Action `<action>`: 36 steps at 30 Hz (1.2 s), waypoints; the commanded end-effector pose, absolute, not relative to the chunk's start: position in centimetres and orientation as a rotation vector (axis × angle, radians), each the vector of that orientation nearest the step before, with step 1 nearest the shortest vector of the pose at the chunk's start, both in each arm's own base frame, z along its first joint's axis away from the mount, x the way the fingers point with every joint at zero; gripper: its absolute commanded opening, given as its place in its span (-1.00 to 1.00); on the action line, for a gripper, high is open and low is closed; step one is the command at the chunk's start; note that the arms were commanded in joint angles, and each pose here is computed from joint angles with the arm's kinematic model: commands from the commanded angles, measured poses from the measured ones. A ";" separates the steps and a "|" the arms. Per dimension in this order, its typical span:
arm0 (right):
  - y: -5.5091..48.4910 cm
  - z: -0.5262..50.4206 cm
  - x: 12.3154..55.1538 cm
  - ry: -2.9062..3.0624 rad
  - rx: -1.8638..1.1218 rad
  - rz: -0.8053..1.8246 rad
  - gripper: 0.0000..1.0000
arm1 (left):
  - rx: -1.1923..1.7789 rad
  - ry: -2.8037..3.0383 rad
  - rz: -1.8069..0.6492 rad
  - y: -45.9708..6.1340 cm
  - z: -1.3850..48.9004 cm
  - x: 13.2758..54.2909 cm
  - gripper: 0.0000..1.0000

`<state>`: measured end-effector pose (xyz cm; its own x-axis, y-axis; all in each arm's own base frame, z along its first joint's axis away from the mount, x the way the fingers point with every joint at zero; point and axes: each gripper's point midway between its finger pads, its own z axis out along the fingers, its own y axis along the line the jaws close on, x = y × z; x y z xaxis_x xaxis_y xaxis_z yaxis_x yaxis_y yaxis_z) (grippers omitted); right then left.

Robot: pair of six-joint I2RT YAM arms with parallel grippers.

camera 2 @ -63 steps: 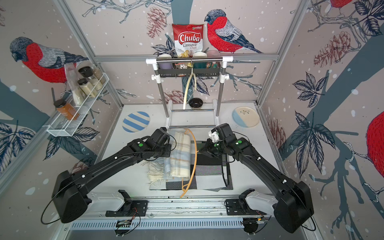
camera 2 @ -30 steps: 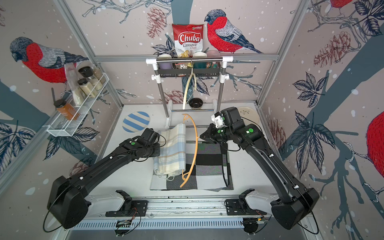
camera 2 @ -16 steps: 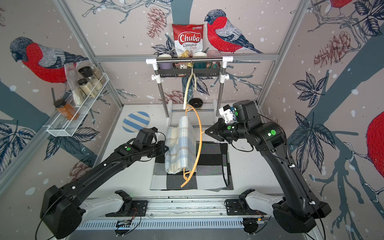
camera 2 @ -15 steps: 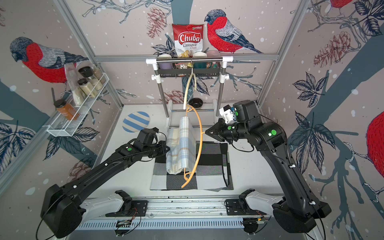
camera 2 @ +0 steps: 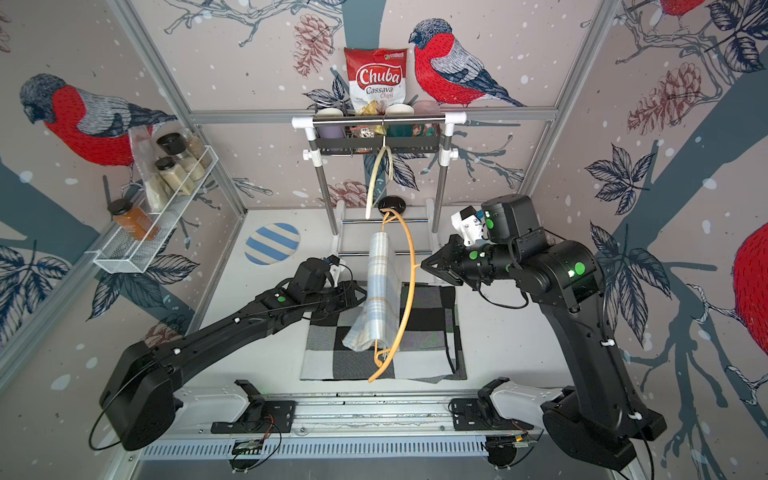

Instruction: Hang the scarf on the hanger

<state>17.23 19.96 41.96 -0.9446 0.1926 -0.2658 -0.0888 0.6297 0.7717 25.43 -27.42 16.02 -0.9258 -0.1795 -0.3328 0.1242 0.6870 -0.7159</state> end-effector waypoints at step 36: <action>21.0 48.9 15.8 2.385 -0.115 1.399 -1.00 | -0.113 2.080 -1.698 -26.1 21.6 23.4 0.31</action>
